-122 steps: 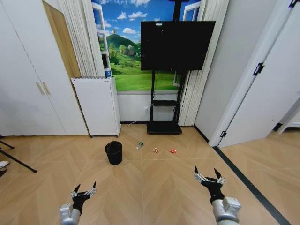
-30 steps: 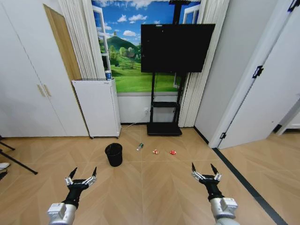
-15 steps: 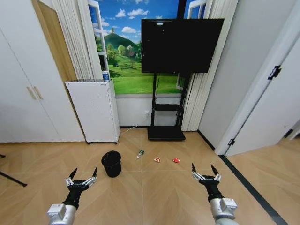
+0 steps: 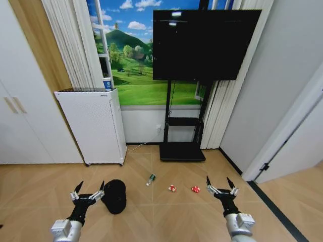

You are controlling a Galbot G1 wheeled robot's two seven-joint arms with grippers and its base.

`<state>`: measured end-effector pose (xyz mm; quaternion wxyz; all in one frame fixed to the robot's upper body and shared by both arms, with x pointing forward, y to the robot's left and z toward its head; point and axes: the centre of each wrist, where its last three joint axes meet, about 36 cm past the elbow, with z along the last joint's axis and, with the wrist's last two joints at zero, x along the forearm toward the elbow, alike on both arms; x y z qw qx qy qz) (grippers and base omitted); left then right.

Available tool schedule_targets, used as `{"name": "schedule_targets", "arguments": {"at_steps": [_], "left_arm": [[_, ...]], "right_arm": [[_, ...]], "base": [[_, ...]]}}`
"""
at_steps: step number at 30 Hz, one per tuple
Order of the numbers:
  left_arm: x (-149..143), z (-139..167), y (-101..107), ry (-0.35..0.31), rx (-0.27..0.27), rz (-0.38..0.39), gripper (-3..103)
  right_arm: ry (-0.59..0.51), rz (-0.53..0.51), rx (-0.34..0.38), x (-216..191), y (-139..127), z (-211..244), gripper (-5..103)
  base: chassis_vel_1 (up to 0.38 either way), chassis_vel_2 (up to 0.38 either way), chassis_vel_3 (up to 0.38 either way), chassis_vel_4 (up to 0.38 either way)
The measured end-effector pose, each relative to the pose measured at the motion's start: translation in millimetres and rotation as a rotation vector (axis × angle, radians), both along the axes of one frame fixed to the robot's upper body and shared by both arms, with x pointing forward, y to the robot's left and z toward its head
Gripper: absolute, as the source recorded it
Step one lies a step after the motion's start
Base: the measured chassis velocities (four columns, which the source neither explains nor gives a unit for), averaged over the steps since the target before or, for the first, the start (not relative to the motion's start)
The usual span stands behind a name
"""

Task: Pick up the trash bin and place the garbage on the floor into it.

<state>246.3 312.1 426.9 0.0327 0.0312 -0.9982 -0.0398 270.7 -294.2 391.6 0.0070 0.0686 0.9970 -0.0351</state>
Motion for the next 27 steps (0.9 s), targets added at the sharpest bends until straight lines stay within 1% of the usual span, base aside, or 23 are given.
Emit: {"name": "schedule_targets", "arguments": {"at_steps": [12, 17, 20, 23, 24, 27], "left_arm": [[0.0, -0.5, 0.6, -0.001, 0.000, 0.001, 100], [0.0, -1.1, 0.8, 0.000, -0.001, 0.001, 100], [0.0, -1.3, 0.8, 0.000, -0.001, 0.000, 100], [-0.7, -1.7, 0.8, 0.010, 0.008, -0.005, 100], [-1.3, -2.0, 0.9, 0.017, 0.020, -0.005, 100], [-2.7, -3.1, 0.3, 0.025, 0.024, -0.006, 100]], "right_arm": [[-0.003, -0.004, 0.000, 0.5, -0.1, -1.9, 100], [-0.032, -0.013, -0.001, 2.3, -1.4, -5.6, 100], [-0.036, -0.017, 0.000, 2.4, -2.2, -7.1, 100], [-0.042, -0.018, 0.004, 2.6, -2.6, -7.1, 100], [-0.044, -0.018, 0.005, 2.6, -2.7, -7.1, 100], [-0.044, -0.017, 0.007, 2.3, -2.1, -7.9, 100]], "base": [[-0.362, 0.345, 0.344, -0.353], [-0.348, 0.349, 0.350, -0.354], [-0.305, 0.274, 0.269, -0.248], [-0.176, 0.200, 0.179, -0.101], [-0.155, 0.109, 0.036, -0.085], [-0.034, 0.076, -0.046, -0.019]]}}
